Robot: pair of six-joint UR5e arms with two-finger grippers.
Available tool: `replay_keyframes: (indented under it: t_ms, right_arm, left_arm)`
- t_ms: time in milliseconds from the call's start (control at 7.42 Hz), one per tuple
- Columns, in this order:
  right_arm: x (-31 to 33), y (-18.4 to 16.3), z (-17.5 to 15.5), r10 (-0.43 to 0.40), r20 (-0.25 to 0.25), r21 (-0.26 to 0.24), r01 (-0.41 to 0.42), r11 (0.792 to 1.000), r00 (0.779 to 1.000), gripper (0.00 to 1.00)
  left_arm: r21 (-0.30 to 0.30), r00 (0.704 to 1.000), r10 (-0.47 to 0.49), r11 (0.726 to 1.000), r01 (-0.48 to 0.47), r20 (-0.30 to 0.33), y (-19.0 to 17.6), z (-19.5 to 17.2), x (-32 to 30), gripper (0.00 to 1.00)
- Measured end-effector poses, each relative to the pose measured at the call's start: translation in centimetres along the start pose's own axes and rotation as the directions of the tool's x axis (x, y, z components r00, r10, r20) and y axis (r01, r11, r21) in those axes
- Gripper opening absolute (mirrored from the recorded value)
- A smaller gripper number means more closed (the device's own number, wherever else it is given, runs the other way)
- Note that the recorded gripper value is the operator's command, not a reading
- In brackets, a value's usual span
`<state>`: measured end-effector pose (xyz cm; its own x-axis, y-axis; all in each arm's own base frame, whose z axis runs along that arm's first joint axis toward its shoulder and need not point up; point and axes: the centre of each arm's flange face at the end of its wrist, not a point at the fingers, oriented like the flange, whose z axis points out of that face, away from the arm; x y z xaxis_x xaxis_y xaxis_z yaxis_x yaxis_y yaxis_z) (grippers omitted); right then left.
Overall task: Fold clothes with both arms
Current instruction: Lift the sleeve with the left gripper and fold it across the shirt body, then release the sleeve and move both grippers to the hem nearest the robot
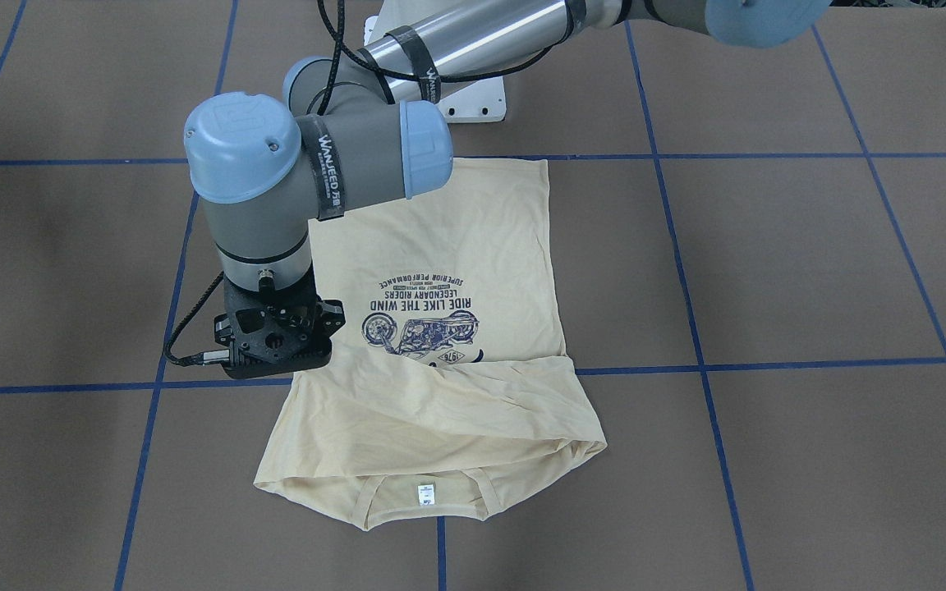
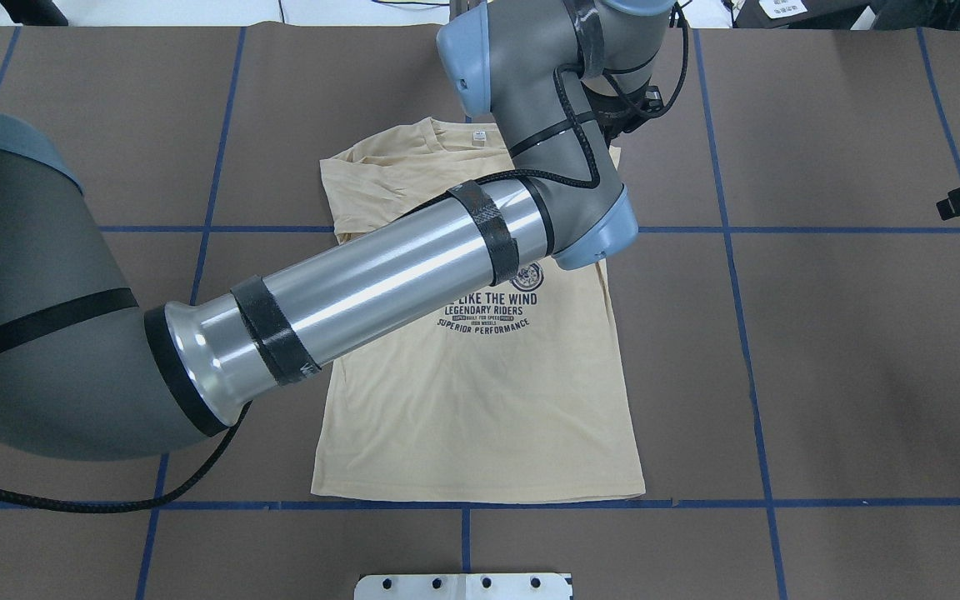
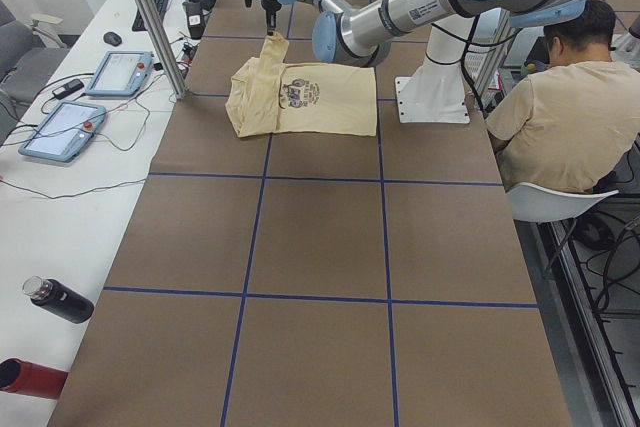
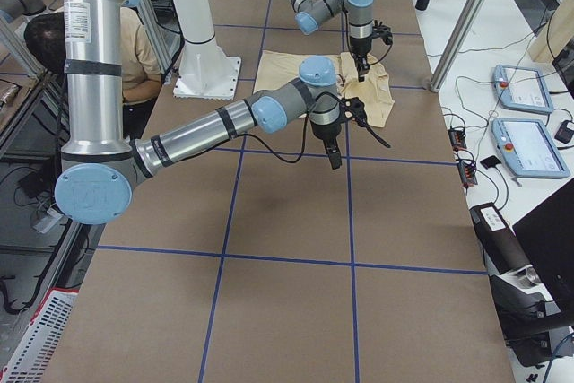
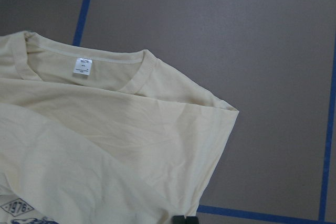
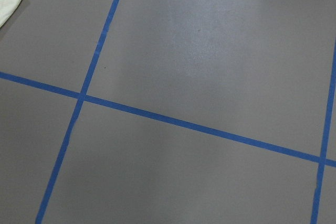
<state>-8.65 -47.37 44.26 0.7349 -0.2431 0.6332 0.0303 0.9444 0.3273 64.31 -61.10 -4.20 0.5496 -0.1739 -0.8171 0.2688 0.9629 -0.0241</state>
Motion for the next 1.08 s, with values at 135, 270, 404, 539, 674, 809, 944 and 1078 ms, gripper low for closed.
replay_keyframes:
  t_ms: [135,270,404,539,674,809,944,1078]
  right_arm:
    - [0.0,0.0,0.0,0.000,0.001,0.001,0.000,1.000,1.000,1.00]
    - [-0.1,-0.1,-0.1,0.000,0.002,0.001,0.000,1.000,1.000,1.00]
    - [-0.2,-0.2,-0.2,0.001,0.005,0.004,-0.001,1.000,1.000,1.00]
    - [-0.8,-0.6,-0.6,0.018,0.012,0.014,-0.018,1.000,1.000,1.00]
    - [-2.5,-1.3,-1.0,0.059,0.030,0.028,-0.059,0.998,0.998,1.00]
    - [-5.5,-1.9,-1.2,0.101,0.059,0.031,-0.103,0.994,0.993,1.00]
    - [-9.4,-2.1,-1.0,0.146,0.085,0.029,-0.149,0.988,0.986,1.00]
    - [-13.9,-1.6,-0.3,0.189,0.097,0.028,-0.192,0.981,0.977,1.00]
  left_arm:
    - [0.007,1.000,0.018,1.000,-0.017,-0.013,0.3,0.0,0.3,1.00]
    - [0.011,0.999,0.032,0.999,-0.032,-0.024,0.5,-0.3,0.6,1.00]
    - [0.013,0.998,0.051,0.999,-0.050,-0.039,0.8,-1.1,0.6,1.00]
    - [0.015,0.996,0.079,0.997,-0.078,-0.052,1.3,-1.8,-0.1,1.00]
    - [0.010,0.991,0.118,0.993,-0.117,-0.057,2.0,-2.6,-2.2,1.00]
    - [0.003,0.985,0.158,0.987,-0.158,-0.064,2.9,-3.3,-5.3,1.00]
    - [0.009,0.975,0.206,0.978,-0.206,-0.082,3.9,-3.8,-9.5,1.00]
    - [0.020,0.957,0.273,0.962,-0.272,-0.096,5.0,-4.1,-15.3,1.00]
